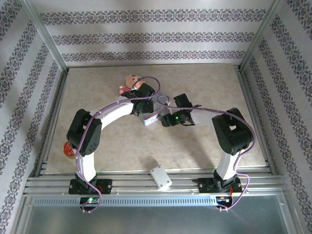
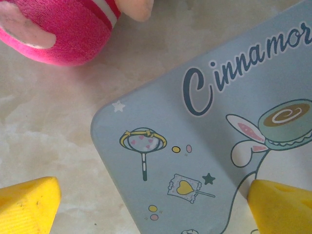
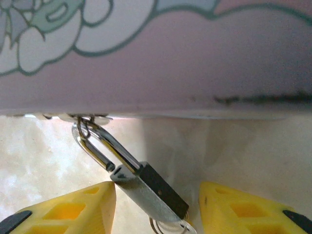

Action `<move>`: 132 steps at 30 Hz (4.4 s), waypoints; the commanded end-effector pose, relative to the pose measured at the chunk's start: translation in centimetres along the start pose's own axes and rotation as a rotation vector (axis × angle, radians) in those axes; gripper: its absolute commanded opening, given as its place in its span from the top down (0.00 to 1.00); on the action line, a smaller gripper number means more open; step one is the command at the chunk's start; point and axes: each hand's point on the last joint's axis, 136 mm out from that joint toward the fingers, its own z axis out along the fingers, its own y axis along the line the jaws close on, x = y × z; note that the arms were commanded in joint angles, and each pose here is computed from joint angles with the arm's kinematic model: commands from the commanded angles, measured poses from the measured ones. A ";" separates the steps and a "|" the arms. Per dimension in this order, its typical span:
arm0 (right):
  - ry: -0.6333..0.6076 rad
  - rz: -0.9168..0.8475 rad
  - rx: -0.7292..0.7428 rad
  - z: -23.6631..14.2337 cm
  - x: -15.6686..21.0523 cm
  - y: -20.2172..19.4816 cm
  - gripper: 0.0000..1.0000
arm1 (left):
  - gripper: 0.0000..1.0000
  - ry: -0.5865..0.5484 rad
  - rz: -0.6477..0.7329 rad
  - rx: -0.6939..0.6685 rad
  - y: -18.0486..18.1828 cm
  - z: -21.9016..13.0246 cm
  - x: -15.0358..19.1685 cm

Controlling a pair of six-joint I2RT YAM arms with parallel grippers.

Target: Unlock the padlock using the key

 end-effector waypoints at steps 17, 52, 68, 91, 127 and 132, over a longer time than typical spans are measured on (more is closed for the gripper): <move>-0.023 -0.035 -0.054 -0.2 -0.7 1.6 0.68 | 0.01 0.079 -0.033 -0.070 2.2 1.8 2.1; -0.103 0.144 -0.087 -0.7 -0.3 2.2 1.00 | 0.01 0.102 -0.091 -0.127 3.5 2.3 3.2; -0.234 0.341 -0.157 -1.2 -1.5 2.7 1.00 | 0.03 0.117 -0.120 -0.150 4.3 2.7 4.1; -0.309 0.414 -0.191 -1.6 -1.5 3.0 1.00 | 0.45 0.113 -0.150 -0.118 4.1 3.3 3.6; -0.418 0.166 0.335 -1.6 -1.6 -0.9 1.00 | 0.48 0.113 -0.166 -0.077 3.7 3.0 3.7; -0.472 0.185 0.333 -2.4 -2.3 -0.7 1.00 | 0.51 0.118 -0.163 -0.080 3.8 3.2 4.0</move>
